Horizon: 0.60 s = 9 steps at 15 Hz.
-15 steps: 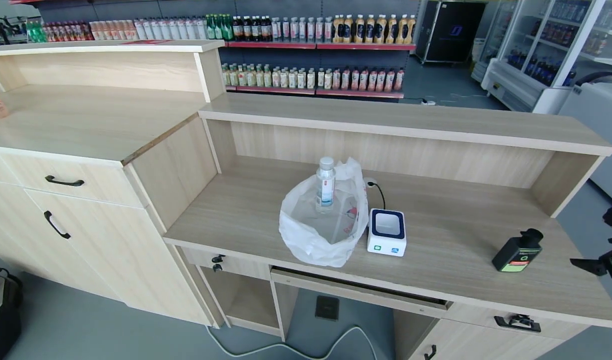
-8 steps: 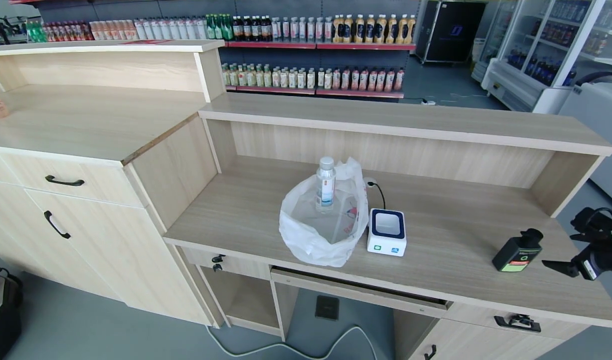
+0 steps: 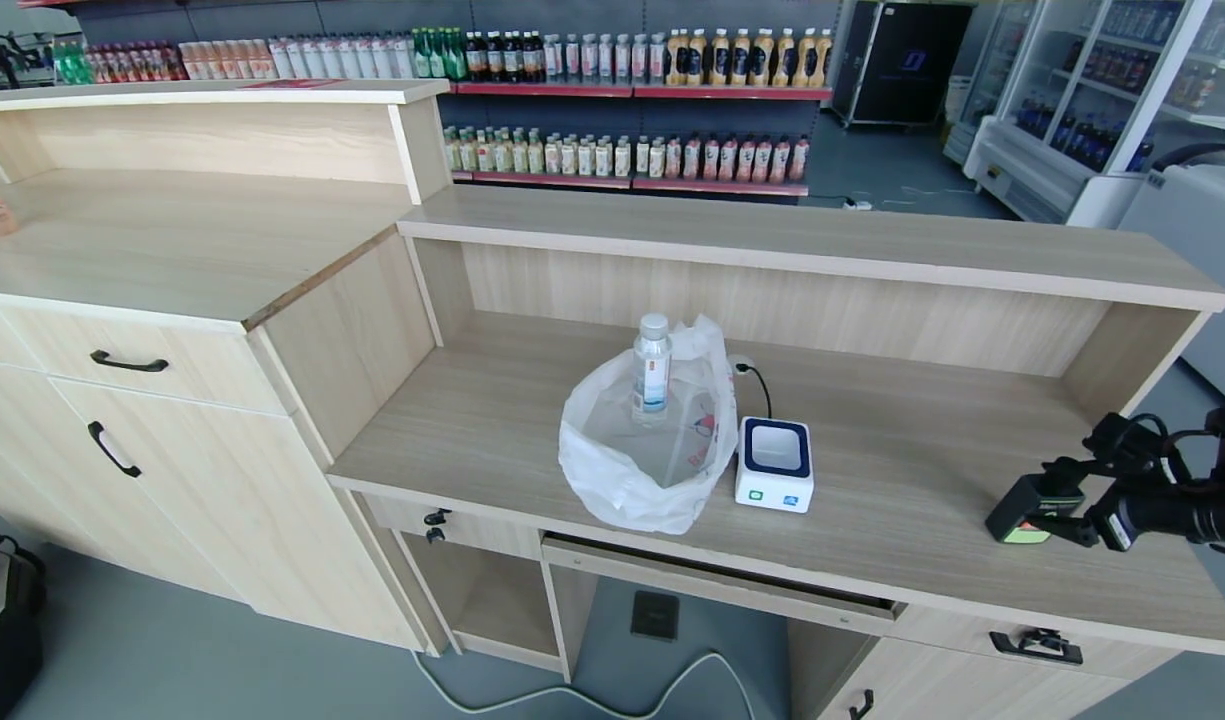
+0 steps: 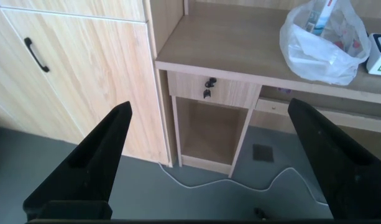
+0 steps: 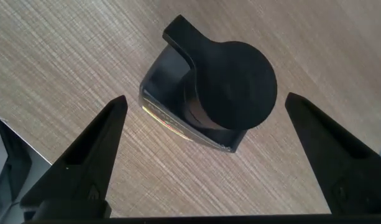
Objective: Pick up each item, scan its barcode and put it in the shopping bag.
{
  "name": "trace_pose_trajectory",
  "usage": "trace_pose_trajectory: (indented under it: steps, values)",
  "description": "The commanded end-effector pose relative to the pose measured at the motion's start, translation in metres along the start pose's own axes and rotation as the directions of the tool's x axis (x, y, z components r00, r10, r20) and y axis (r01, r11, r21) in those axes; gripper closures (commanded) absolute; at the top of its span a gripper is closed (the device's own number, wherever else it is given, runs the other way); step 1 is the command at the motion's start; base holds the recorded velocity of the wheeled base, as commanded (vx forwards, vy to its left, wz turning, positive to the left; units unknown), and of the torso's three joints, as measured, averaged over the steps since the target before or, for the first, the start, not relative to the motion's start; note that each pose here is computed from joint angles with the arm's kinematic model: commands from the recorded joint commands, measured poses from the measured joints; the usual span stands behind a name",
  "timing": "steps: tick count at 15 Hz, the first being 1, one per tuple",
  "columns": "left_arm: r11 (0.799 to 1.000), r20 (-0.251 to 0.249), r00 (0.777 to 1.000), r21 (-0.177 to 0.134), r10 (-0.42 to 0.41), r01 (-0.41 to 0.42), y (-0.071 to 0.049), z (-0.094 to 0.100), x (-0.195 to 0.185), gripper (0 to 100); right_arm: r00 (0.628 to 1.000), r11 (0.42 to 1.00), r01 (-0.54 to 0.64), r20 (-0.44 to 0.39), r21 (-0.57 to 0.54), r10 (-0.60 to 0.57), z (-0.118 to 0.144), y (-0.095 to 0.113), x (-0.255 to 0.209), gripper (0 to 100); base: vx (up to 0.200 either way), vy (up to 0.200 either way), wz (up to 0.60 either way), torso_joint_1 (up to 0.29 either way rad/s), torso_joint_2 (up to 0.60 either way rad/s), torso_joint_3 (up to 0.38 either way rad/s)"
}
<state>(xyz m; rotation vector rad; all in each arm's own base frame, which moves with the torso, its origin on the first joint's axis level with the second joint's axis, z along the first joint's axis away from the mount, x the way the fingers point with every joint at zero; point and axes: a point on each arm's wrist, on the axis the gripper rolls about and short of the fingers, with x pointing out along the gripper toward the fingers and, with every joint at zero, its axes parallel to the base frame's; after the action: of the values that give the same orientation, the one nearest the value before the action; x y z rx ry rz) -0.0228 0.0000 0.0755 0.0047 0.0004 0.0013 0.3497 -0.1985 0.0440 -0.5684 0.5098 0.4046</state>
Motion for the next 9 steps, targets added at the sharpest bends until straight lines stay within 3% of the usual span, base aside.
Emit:
trace_pose_trajectory:
  steps: [1, 9]
  values:
    - [1.000, 0.000, 1.000, 0.000, 0.000, 0.000, 0.000, 0.000, 0.000, 0, 1.000, 1.000, -0.018, 0.005, -0.009, 0.018, 0.001, 0.002, 0.010, 0, 0.000, 0.000, 0.00, 0.000, 0.00, 0.000]
    - [1.000, 0.000, 1.000, 0.000, 0.000, 0.000, 0.000, 0.000, 0.000, 0, 0.996, 0.996, -0.075, 0.036, -0.058, 0.077, 0.014, 0.011, 0.045, 0, 0.000, 0.000, 0.00, 0.000, 0.00, 0.000]
